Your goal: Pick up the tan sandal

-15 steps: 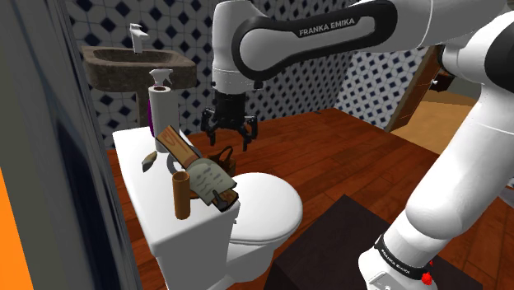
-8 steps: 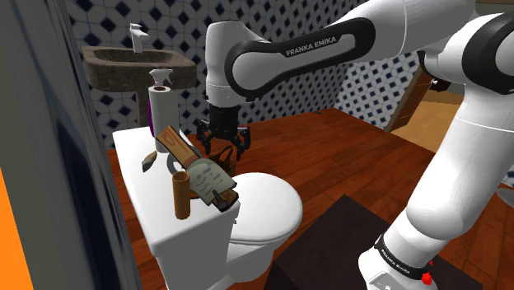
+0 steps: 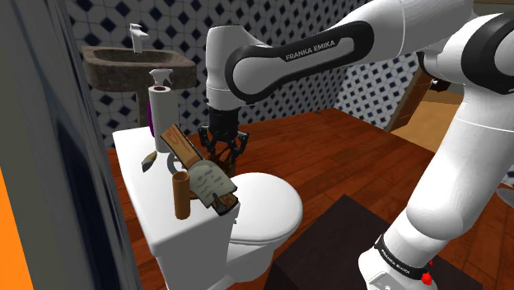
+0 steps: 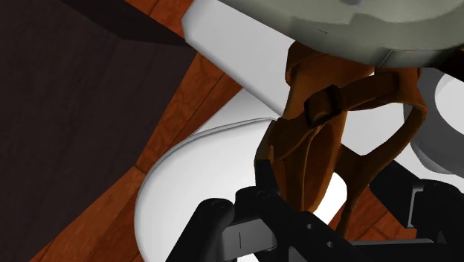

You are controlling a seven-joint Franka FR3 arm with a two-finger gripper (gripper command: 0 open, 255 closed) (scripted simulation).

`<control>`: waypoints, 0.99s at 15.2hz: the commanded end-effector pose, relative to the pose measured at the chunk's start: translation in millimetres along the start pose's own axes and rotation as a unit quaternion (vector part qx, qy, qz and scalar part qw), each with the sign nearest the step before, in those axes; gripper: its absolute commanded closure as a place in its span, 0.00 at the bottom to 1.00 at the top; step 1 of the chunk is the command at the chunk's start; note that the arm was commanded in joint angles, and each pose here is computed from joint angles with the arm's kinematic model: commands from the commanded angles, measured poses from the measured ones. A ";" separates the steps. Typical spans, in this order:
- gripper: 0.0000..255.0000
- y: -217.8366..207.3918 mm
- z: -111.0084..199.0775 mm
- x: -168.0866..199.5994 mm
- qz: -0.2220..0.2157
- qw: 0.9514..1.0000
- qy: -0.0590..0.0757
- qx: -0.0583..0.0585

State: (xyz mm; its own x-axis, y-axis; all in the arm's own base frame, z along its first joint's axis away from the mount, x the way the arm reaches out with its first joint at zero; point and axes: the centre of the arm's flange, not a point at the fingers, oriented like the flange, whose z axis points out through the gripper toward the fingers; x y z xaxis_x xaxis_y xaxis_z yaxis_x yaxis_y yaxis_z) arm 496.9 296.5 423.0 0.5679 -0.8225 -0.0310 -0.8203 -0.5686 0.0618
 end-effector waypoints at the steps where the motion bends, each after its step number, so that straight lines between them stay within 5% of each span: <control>1: 1.00 0.2 2.0 -0.5 0.000 1.000 -0.001 -0.002; 15: 1.00 2.6 -56.9 -1.8 0.000 1.000 -0.001 -0.002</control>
State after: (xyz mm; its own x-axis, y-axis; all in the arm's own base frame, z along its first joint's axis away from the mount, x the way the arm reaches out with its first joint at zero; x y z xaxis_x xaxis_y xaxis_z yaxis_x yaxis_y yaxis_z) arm 497.8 297.5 474.9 0.5683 -0.8222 -0.0326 -0.8196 -0.5691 0.0654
